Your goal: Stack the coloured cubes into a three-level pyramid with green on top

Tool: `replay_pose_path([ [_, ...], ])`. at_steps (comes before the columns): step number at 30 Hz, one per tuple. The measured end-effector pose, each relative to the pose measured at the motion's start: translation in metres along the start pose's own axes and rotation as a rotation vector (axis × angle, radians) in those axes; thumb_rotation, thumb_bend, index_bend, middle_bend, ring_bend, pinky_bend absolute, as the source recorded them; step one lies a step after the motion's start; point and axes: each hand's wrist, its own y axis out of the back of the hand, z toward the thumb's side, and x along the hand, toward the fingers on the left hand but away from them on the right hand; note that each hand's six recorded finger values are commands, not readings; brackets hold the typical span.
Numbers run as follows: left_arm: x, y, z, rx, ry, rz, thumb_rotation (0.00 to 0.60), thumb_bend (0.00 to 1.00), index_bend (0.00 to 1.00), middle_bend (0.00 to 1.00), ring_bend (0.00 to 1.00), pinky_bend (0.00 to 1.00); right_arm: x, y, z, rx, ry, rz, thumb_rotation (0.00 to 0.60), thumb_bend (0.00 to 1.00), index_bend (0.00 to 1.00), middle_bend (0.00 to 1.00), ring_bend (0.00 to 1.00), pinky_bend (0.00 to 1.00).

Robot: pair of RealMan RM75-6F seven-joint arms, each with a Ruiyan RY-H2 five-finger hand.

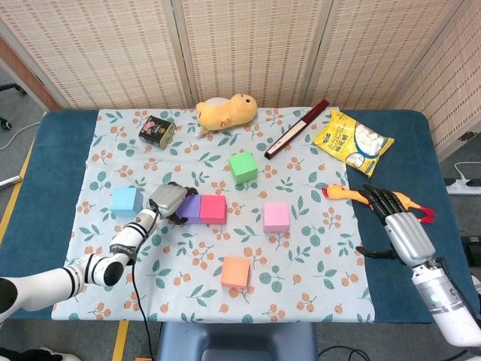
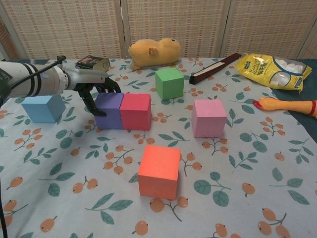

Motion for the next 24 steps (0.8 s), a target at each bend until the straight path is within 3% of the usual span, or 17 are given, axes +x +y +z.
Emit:
replay_pose_path([
  [24, 0.006, -0.002, 0.011, 0.033, -0.016, 0.000, 0.600, 0.32, 0.24, 0.32, 0.32, 0.17, 0.003, 0.002, -0.005, -0.010, -0.007, -0.007, 0.600, 0.00, 0.00, 0.01, 0.00, 0.01],
])
